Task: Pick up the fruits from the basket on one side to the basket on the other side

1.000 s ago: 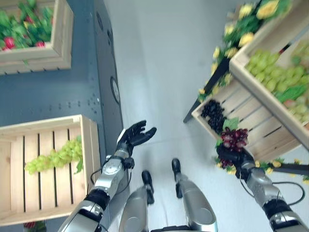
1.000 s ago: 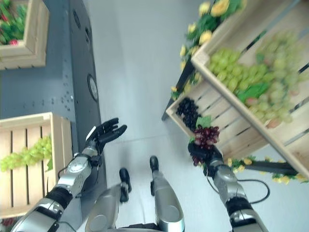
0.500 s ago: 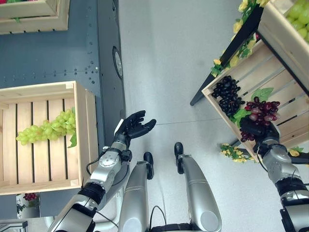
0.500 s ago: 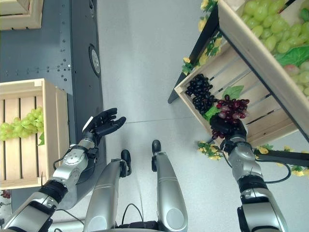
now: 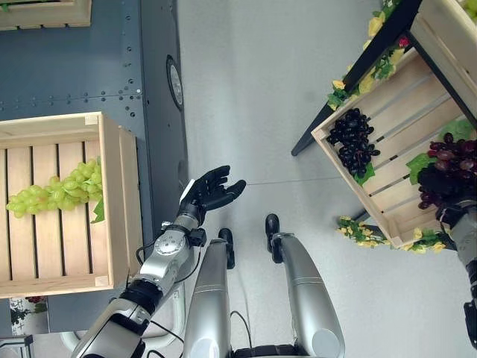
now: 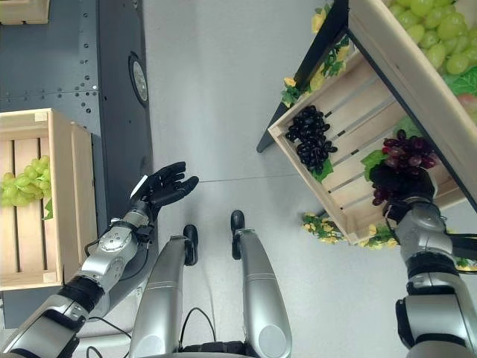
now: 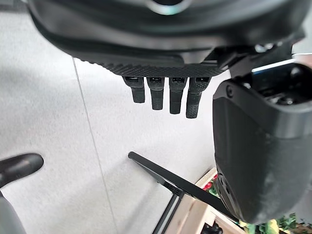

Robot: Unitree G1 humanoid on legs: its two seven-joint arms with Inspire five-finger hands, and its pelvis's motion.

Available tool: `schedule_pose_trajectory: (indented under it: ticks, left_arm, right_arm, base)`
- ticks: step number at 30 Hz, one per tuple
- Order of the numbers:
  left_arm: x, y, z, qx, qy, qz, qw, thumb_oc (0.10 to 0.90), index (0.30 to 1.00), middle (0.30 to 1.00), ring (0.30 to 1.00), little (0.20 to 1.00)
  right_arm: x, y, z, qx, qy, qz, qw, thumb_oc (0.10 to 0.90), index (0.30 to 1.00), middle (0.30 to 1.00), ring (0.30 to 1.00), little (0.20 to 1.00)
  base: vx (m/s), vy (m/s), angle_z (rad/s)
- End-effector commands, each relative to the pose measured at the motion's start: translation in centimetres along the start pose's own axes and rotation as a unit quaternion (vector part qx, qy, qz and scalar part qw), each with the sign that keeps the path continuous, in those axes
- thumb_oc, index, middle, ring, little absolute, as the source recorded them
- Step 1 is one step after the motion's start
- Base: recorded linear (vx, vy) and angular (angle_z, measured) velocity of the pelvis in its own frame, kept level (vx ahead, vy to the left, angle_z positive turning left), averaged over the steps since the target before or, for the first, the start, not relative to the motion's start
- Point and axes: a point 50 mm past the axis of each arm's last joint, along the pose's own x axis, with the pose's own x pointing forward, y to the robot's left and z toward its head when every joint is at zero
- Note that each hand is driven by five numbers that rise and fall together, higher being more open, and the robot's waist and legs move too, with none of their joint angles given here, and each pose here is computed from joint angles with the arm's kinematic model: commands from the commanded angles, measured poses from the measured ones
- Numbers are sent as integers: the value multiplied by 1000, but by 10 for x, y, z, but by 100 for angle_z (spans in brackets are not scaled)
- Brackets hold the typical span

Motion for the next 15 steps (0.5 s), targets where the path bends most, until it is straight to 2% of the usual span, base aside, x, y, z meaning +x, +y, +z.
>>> schedule_pose_trajectory:
  ticks: [1, 11, 12, 13, 14, 15]
  left_arm:
    - [0, -8, 24, -2, -62, -33, 998, 800, 900, 900, 900, 900]
    - [-2, 2, 23, -4, -58, -26, 998, 800, 900, 900, 900, 900]
    - [-3, 3, 21, -6, -56, -25, 998, 800, 900, 900, 900, 900]
    - [-3, 3, 21, -6, -56, -25, 998, 800, 900, 900, 900, 900]
    - [-4, 4, 21, -6, -55, -25, 998, 800, 900, 900, 900, 900]
    - [-4, 4, 20, -6, -54, -27, 998, 800, 900, 900, 900, 900]
  right_arm:
    - [-5, -57, 57, -19, -74, -79, 994, 400, 300, 300, 300, 300]
    - [-4, -50, 64, -55, -81, -46, 994, 400, 300, 300, 300, 300]
    - [-5, -50, 64, -60, -81, -48, 994, 560, 540, 540, 540, 540]
    - [-5, -50, 64, -60, -81, -48, 994, 560, 540, 540, 540, 540]
    - [-5, -49, 62, -62, -79, -52, 994, 800, 900, 900, 900, 900]
    - [-4, -48, 61, -63, -77, -59, 993, 800, 900, 900, 900, 900]
  base:
    - [0, 0, 0]
    - [0, 0, 0]
    - [0, 0, 0]
    - [0, 0, 0]
    - [0, 0, 0]
    - [0, 0, 0]
